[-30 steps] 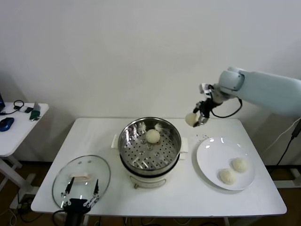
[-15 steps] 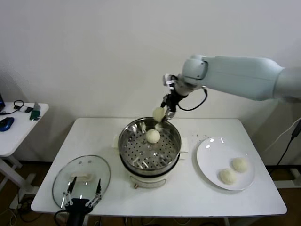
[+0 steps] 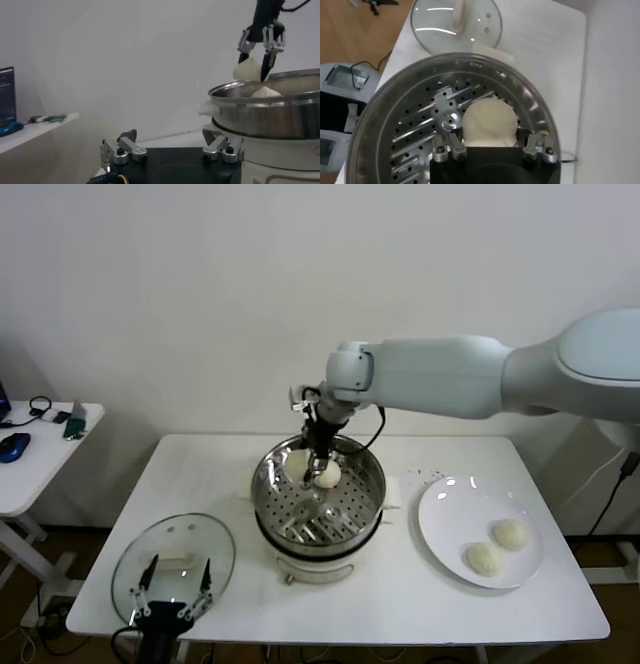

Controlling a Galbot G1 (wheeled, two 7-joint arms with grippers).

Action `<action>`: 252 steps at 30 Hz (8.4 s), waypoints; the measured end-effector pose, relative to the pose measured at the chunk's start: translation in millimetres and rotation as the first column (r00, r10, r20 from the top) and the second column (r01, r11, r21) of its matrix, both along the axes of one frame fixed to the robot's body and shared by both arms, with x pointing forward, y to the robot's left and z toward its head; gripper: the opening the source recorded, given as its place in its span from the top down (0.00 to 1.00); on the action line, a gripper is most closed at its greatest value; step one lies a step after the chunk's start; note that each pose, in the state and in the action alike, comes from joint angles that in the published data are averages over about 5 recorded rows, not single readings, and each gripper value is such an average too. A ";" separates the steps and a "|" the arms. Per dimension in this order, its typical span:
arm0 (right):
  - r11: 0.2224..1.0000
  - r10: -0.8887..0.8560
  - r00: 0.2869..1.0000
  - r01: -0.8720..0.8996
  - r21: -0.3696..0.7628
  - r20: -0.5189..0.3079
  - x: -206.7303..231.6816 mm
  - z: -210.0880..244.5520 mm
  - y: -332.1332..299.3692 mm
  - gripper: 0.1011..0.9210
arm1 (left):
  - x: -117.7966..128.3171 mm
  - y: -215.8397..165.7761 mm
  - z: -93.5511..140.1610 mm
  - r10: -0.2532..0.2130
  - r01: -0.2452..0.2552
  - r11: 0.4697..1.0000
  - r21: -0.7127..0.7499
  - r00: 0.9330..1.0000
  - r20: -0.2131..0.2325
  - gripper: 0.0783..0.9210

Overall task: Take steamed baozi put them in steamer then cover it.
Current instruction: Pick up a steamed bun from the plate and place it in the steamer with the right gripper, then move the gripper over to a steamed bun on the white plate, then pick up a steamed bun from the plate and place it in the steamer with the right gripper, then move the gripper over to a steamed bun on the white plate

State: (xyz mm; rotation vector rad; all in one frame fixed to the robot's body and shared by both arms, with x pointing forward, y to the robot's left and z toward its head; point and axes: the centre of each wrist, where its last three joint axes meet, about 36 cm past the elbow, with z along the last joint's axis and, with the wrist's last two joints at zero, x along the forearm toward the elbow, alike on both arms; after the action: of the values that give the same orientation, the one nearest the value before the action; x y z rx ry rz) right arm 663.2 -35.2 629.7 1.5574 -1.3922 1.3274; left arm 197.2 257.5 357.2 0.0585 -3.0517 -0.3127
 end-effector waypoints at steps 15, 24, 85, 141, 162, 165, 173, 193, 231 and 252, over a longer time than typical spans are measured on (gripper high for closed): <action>0.999 0.037 0.999 -0.038 -0.035 -0.026 -8.7 -39.2 20.4 0.29 | 2.5 2.6 -4.1 0.009 -0.009 1.000 -0.001 1.000 -0.009 0.12; 0.999 0.033 0.999 -0.034 -0.036 -0.043 -8.8 -44.9 22.2 0.12 | 3.7 4.0 -5.6 0.011 -0.011 1.000 0.001 1.000 -0.011 0.12; 0.964 -0.156 0.984 0.134 -0.231 -0.080 -95.1 -130.5 -382.6 0.12 | 2.7 0.7 -11.3 0.059 -0.056 0.997 0.052 0.997 -0.045 0.12; 0.945 0.238 0.971 -0.223 -0.239 0.035 -21.3 -36.3 -292.9 0.28 | -8.9 -11.7 -21.7 0.030 -0.027 0.999 0.047 0.997 -0.070 0.12; 0.490 0.857 0.515 -0.797 -0.353 0.027 -55.4 71.5 -84.5 0.26 | -7.3 -9.4 -21.8 0.037 -0.034 0.998 0.052 0.997 -0.067 0.12; 0.423 0.893 0.450 -0.831 -0.361 0.008 -60.1 66.5 -57.8 0.26 | -8.6 -7.8 -22.8 0.041 -0.037 0.998 0.052 0.997 -0.070 0.12; 0.262 0.952 0.301 -0.897 -0.357 -0.059 -71.3 27.2 2.1 0.26 | -10.8 -2.3 -23.8 0.052 -0.048 0.997 0.055 0.996 -0.076 0.12; 0.108 0.981 0.157 -0.932 -0.346 -0.116 -80.4 -42.1 49.9 0.14 | -10.2 5.2 -27.5 0.068 -0.063 0.997 0.053 0.994 -0.087 0.12; 0.954 0.291 0.939 -0.268 -0.137 0.186 -8.8 10.6 -238.5 0.12 | 0.4 -1.6 -23.9 0.032 -0.030 0.999 0.036 0.998 -0.063 0.12; 0.969 -0.152 0.988 0.155 -0.193 0.030 -47.2 -119.8 -396.8 0.12 | -0.8 -0.4 -22.5 0.037 -0.035 0.999 0.027 0.997 -0.069 0.12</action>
State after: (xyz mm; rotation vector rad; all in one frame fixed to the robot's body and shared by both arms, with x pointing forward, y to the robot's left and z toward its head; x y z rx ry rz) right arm 616.0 -431.9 509.9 1.2872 -1.3206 1.3396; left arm 196.4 257.2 334.7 0.1012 -2.9741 -0.3438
